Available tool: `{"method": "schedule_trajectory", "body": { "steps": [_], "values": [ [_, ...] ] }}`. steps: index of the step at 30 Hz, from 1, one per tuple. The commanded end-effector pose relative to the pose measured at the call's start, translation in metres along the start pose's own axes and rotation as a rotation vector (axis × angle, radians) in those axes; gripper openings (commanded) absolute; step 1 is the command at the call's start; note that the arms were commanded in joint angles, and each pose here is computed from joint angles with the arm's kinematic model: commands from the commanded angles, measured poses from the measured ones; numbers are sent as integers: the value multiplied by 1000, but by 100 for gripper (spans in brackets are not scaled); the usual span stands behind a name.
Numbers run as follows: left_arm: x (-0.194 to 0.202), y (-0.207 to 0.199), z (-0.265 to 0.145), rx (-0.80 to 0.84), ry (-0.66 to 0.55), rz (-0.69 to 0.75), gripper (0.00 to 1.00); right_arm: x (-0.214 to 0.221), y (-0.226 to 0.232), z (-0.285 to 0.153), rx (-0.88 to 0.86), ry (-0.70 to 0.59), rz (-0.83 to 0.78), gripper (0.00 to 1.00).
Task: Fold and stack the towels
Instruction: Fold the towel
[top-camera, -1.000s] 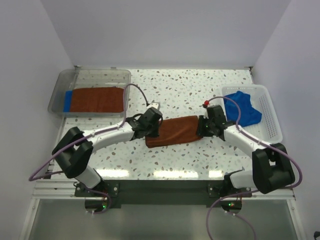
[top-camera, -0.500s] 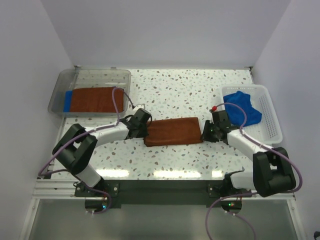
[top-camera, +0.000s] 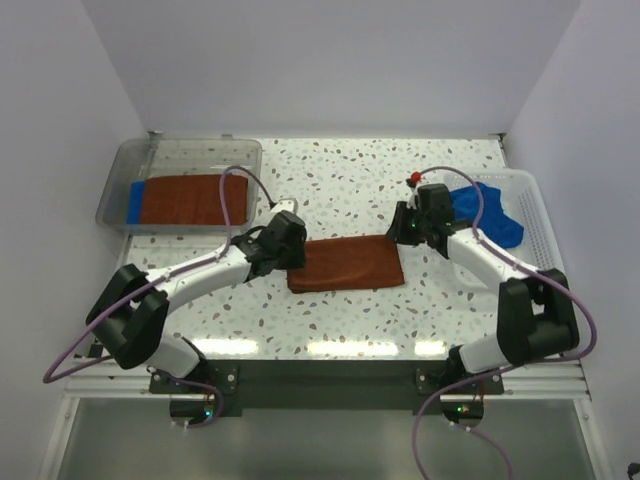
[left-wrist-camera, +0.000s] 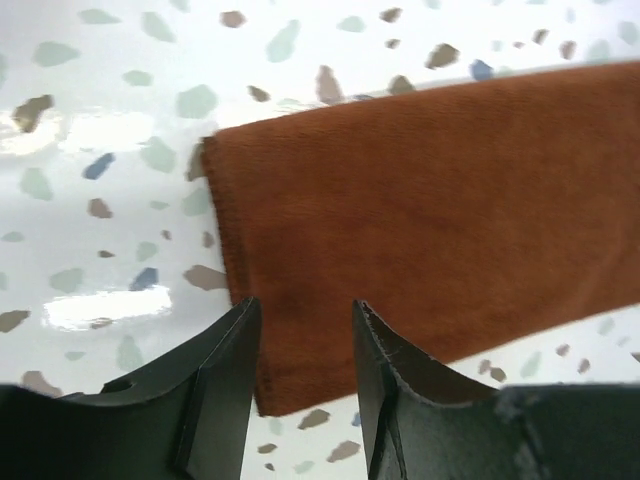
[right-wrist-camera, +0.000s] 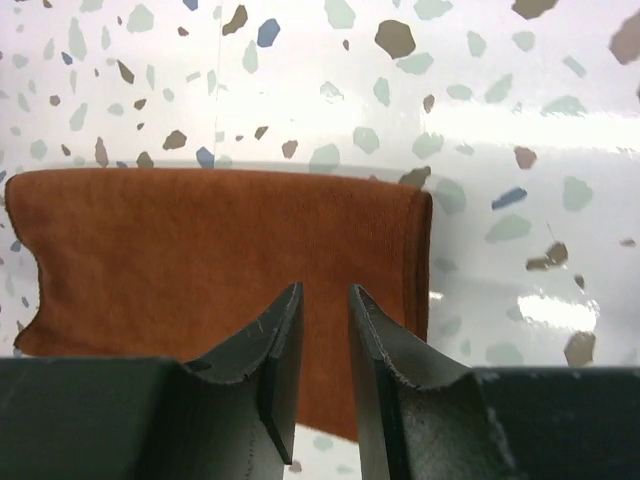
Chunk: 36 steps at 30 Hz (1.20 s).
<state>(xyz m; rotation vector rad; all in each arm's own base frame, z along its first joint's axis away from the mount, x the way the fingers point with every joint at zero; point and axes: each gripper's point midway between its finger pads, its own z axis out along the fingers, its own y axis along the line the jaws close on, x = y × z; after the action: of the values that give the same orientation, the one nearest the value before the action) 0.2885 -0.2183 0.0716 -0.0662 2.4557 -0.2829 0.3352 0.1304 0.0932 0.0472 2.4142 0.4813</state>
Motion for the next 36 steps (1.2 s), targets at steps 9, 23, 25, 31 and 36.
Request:
{"method": "schedule_trajectory", "body": {
  "steps": [9,23,25,31,36],
  "values": [
    [65,-5,8,57,123,48,32,-8,-11,71,35,43,7,27],
    [53,7,-26,47,67,9,49,-9,13,26,89,7,-169,30],
    [34,-3,-32,59,23,8,50,8,23,19,70,31,-186,30],
    [-7,-19,-18,57,-42,22,47,51,22,-2,53,74,-169,29],
    [-27,-25,13,38,-66,33,42,84,4,2,86,138,-148,29]
  ]
}}
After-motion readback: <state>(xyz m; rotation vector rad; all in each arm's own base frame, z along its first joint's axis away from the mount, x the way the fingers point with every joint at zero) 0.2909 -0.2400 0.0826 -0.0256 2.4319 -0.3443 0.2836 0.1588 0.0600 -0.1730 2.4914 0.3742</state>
